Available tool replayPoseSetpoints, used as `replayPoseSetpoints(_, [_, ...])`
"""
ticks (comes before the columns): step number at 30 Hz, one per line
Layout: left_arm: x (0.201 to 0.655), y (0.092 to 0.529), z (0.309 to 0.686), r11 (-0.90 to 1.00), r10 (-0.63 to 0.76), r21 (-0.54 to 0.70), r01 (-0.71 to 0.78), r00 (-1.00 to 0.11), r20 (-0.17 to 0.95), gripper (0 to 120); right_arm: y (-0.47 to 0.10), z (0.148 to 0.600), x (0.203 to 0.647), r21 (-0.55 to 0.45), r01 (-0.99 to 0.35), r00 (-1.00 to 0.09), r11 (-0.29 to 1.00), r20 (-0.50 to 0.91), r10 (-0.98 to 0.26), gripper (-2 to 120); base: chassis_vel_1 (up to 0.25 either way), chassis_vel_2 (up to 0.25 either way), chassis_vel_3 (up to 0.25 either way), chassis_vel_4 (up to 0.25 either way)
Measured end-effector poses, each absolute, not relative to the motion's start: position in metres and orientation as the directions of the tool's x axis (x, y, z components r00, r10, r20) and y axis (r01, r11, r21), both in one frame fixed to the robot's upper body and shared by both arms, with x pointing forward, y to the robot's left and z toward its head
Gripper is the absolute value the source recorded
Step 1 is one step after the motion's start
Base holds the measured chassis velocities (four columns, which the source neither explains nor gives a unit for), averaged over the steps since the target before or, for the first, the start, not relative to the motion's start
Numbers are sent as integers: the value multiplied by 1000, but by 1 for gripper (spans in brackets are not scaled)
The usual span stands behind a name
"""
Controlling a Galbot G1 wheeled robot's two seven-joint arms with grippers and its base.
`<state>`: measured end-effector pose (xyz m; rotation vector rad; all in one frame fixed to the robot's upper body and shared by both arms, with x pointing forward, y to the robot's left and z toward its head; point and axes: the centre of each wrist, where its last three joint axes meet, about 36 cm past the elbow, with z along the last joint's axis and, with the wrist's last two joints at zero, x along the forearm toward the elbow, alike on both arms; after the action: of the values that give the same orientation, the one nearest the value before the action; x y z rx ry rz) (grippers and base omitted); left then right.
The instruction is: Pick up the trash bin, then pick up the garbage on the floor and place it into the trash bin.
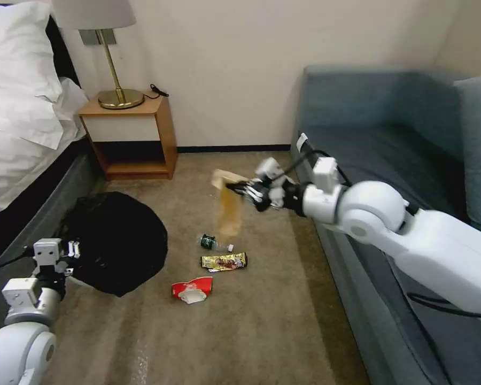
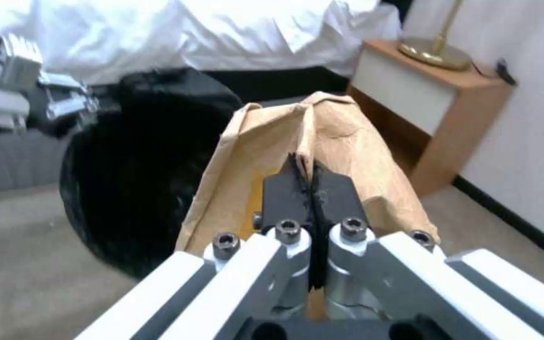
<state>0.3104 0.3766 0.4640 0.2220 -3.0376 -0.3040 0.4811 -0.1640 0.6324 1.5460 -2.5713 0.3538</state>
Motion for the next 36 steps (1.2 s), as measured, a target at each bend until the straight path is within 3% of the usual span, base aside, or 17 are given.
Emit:
replayPoseSetpoints(13, [309, 365, 475, 979, -127, 169, -117, -991, 49, 5, -51, 621, 513, -117, -912, -409, 392, 223, -885, 0, 0, 0, 0, 0])
replayPoseSetpoints(16, [316, 364, 470, 981, -137, 147, -128, -989, 52, 5, 20, 603, 524, -92, -925, -379, 368, 213, -901, 0, 0, 0, 0, 0])
replayPoseSetpoints(20, [319, 364, 465, 982, -138, 135, -129, -989, 59, 5, 61, 588, 536, -96, -926, -378, 366, 215, -900, 0, 0, 0, 0, 0])
replayPoseSetpoints(32, [312, 376, 472, 983, -150, 114, -144, -988, 46, 5, 95, 541, 526, -97, -919, -394, 382, 246, -886, 1, 0, 0, 0, 0])
replayPoseSetpoints(36, [311, 379, 470, 983, -152, 113, -146, -987, 47, 5, 104, 532, 519, -104, -912, -410, 396, 258, -875, 14, 0, 0, 0, 0])
